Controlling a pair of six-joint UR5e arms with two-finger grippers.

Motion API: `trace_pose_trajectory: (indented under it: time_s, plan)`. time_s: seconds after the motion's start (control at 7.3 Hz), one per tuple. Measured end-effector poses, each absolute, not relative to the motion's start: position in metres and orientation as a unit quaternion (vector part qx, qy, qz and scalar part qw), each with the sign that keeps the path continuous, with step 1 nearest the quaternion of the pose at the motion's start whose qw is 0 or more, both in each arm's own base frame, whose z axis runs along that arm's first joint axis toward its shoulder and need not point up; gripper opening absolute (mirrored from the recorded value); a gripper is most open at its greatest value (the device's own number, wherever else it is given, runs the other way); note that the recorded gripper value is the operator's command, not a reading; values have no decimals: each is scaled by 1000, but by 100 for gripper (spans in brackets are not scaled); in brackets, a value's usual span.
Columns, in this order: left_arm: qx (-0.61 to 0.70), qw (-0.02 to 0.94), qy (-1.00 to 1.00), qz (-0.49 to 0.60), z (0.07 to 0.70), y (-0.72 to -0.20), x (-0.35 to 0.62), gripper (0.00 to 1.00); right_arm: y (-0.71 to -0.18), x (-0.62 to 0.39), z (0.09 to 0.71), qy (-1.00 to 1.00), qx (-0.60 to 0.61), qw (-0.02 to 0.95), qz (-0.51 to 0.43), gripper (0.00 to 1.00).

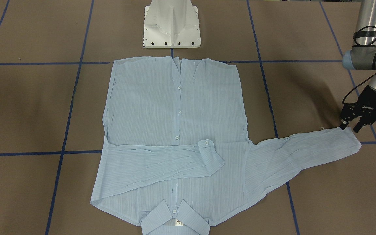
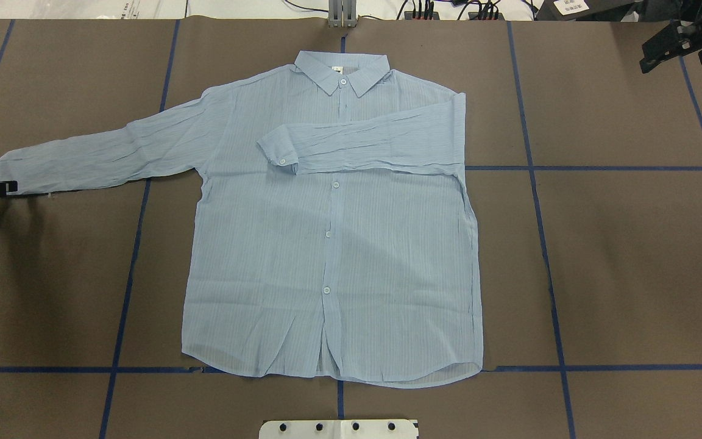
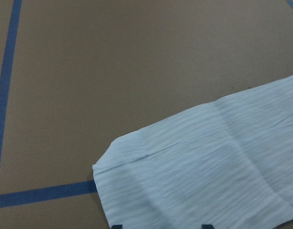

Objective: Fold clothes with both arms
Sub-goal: 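Reach the left gripper to the other sleeve cuff and grasp it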

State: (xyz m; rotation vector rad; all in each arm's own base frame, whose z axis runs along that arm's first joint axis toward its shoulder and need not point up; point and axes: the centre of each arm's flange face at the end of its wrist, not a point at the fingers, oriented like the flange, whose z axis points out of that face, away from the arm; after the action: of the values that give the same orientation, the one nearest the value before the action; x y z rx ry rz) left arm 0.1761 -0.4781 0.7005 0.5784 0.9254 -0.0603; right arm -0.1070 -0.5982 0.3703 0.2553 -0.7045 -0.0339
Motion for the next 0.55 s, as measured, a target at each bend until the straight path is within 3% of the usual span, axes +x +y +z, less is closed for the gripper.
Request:
trace_pose_trajectory:
  time_s: [0.41, 0.55]
  plan:
    - [273, 856, 439, -26, 704, -477, 178, 60, -596, -106, 372, -344, 123, 931, -15, 100]
    - [273, 856, 439, -25, 704, -476, 178, 54, -596, -106, 374, -343, 122, 931, -15, 100]
